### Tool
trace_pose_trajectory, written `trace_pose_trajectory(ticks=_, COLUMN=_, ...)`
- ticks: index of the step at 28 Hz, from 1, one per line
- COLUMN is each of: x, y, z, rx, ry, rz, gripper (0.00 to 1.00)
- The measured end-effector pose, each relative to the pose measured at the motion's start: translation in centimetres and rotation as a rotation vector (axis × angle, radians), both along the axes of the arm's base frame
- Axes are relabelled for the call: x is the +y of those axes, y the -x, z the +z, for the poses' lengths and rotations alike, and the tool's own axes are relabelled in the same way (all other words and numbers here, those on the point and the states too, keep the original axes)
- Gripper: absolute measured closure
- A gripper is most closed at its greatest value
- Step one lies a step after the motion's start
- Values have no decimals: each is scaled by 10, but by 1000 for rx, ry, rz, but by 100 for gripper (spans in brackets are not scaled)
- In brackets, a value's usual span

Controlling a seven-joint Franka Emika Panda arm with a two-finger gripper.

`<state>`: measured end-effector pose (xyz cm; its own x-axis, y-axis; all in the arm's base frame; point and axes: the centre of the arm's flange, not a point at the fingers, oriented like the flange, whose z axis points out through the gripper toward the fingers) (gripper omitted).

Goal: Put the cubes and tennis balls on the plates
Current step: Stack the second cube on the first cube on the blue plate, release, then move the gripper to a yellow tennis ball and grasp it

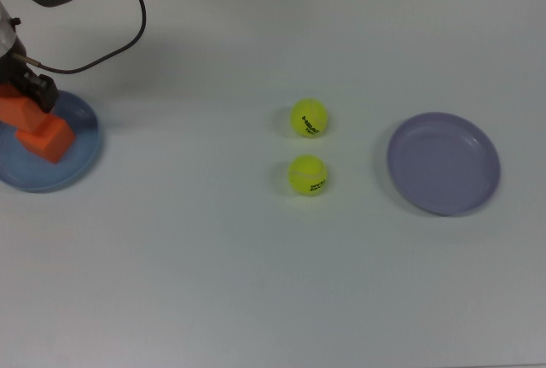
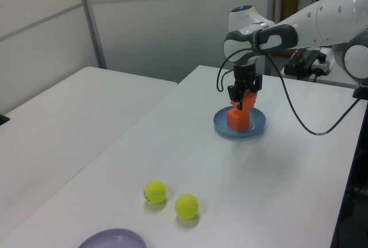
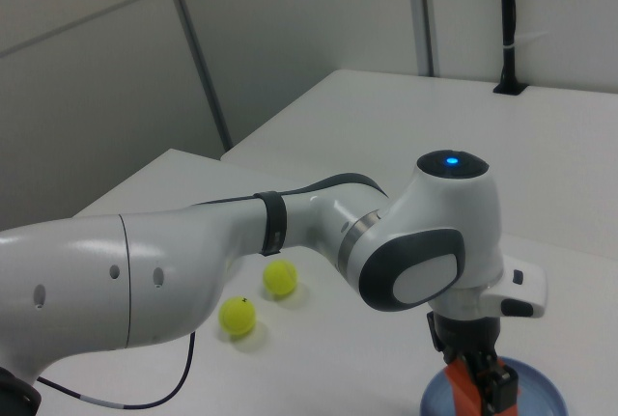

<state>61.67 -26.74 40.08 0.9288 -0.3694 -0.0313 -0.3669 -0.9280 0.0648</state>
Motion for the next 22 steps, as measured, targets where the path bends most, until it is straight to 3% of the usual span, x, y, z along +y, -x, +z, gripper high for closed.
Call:
trace_pose_trajectory(ticks=4, x=1, y=0, z=0, rx=4, ry=1, rz=3, gripper=20)
trace_pose_trajectory(ticks=14, x=7, y=-3, z=1, rx=1, ry=2, rz=10, gripper=13)
trace_pose_trajectory(ticks=17, x=8, y=-8, z=26, rx=-30, ry=13, rz=14, gripper=0)
trace_pose_trajectory(ticks=22, x=17, y=1, z=83, rx=-40, ry=7, rz=20, gripper=0)
